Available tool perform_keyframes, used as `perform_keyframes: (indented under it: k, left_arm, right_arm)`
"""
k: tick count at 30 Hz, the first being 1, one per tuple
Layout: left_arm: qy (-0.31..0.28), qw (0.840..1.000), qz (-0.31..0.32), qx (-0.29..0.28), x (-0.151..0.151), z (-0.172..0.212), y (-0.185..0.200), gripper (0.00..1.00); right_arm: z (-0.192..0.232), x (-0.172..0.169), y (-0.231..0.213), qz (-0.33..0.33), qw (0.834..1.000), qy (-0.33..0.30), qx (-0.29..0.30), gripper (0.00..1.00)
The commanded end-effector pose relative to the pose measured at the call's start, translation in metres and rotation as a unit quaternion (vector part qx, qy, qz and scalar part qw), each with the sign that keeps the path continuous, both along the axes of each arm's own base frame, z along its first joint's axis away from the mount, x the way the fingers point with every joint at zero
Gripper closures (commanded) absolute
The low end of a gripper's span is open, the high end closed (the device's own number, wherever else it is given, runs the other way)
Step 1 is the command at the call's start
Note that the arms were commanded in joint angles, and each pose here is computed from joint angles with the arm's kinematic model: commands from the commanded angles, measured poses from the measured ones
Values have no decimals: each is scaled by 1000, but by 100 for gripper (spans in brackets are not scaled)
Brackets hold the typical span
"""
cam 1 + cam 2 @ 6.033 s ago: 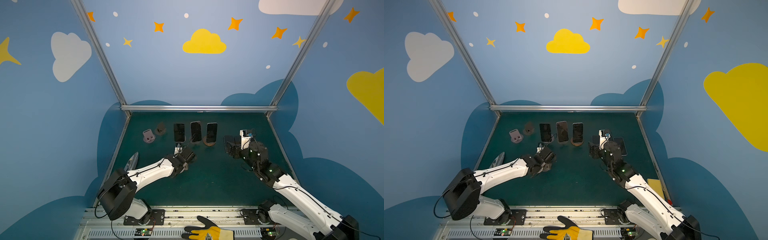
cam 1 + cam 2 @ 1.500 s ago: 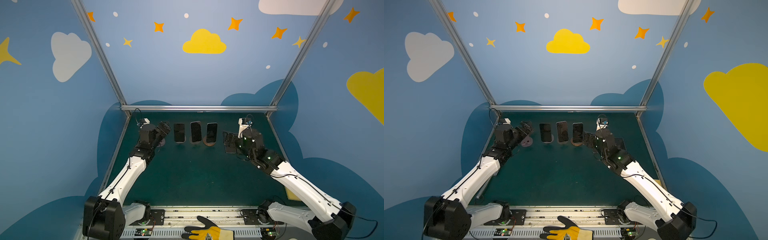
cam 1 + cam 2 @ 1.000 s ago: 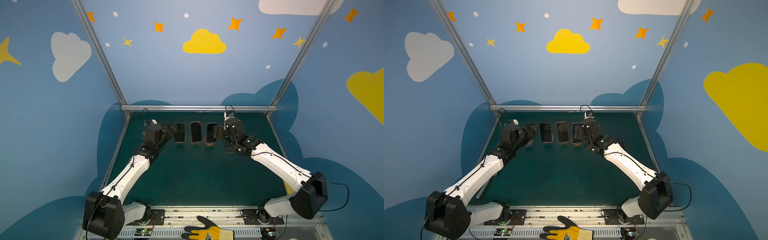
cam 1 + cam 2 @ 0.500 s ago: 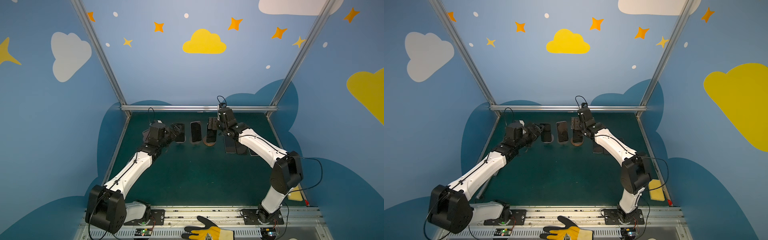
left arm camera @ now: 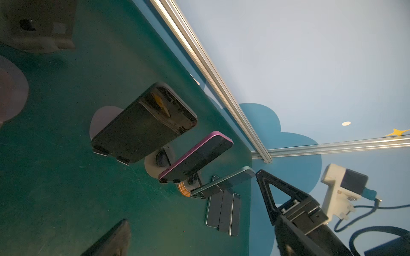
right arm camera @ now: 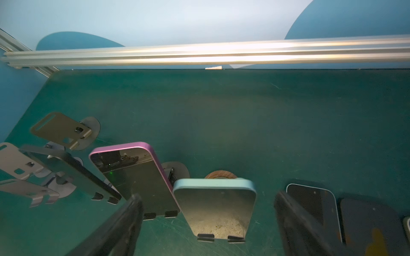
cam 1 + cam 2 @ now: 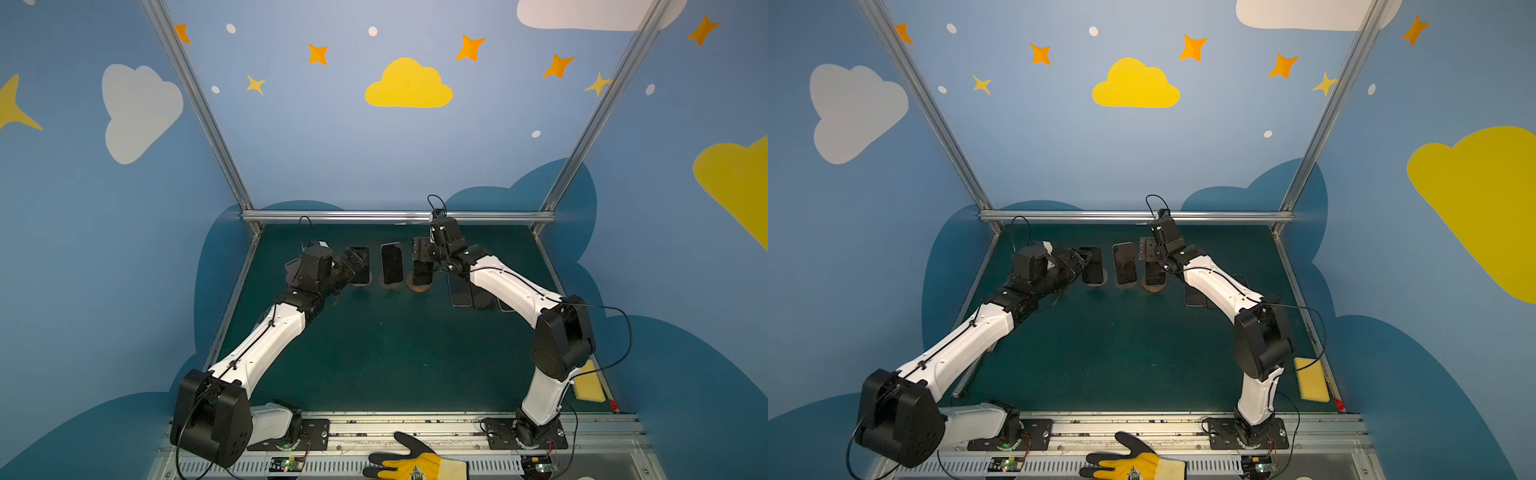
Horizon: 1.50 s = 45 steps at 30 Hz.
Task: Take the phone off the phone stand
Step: 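Close the right gripper on the light blue phone's top edge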
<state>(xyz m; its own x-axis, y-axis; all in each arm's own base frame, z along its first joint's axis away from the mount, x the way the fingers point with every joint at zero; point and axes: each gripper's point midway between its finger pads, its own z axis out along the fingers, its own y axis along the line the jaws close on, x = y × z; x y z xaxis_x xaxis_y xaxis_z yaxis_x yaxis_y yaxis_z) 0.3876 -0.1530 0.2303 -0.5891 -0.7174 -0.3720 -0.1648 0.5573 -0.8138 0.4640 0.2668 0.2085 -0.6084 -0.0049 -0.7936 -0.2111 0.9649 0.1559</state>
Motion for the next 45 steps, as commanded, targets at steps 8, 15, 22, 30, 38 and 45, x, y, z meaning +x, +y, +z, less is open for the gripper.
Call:
perform_keyframes:
  k: [8,15,22,30,38,45]
  left_arm:
    - [-12,1000,-19,-18,-1,12,-9,0]
    - [-14,1000,-19,-13,-1,12,-9,0]
    - [-12,1000,-18,-11,0,9,-8,0]
    - [-12,1000,-18,-11,0,9,-8,0]
    - [-10,1000,-20,-13,1,8,-9,0]
    - [-14,1000,-22,-15,1,10,-10,0]
  right_arm:
    - [-15,7,6,-7,1000,7,0,8]
    - [-28,10,9,-18,1000,6,6,10]
    - [-33,12,3,-40,999,-3,-2,11]
    - [-43,13,4,-39,999,3,-2,15]
    - [-46,15,4,-40,999,3,-6,19]
    - [-50,14,3,-43,999,7,-6,21]
